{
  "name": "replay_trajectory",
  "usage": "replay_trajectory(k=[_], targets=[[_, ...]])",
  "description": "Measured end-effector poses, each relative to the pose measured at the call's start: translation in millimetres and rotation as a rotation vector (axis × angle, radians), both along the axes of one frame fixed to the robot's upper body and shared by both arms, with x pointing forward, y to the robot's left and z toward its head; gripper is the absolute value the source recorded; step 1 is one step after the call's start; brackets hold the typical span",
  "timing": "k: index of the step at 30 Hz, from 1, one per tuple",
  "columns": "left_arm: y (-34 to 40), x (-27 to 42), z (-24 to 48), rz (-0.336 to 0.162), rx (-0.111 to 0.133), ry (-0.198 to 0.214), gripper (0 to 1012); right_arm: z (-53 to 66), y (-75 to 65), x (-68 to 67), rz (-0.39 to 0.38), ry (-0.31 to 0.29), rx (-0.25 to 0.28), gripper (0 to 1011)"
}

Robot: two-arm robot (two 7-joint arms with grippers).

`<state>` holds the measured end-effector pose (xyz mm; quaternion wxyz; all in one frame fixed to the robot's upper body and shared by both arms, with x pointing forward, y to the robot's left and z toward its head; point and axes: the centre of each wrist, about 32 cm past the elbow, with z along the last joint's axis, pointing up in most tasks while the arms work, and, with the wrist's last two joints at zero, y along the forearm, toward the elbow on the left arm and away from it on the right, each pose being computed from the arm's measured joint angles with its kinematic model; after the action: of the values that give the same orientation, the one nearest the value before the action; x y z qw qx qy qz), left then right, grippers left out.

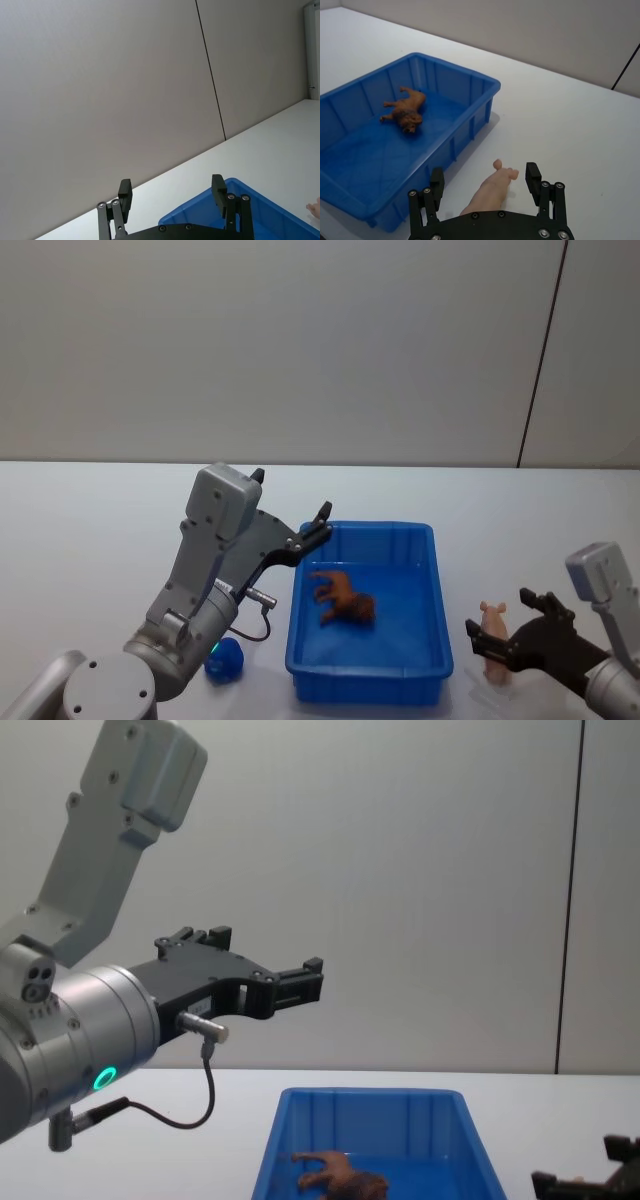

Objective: Pick up the two dolls from the table and place them into the box.

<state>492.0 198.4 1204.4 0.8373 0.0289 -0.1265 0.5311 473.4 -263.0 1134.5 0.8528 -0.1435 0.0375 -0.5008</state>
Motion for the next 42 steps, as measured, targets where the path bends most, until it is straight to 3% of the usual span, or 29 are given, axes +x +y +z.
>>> replay_trajectory(k=[17,27,37,42], targets=[[0.0,0.0,0.0,0.0,0.0,0.0,1001,-13.5,1.9,-3.9,-0.019,0.085,-0.028,986],[0.0,0.0,0.0,0.0,0.0,0.0,1001,-18.4,2.9,-5.1,-0.034,0.114,-0.032,740],[0.0,0.0,0.0,0.0,0.0,0.0,1001,-20.3,5.6,-3.2,-0.049,0.131,-0.03,409],[0.0,0.0,0.0,0.0,0.0,0.0,1001,-20.4,6.6,-1.5,-0.062,0.133,-0.027,383]])
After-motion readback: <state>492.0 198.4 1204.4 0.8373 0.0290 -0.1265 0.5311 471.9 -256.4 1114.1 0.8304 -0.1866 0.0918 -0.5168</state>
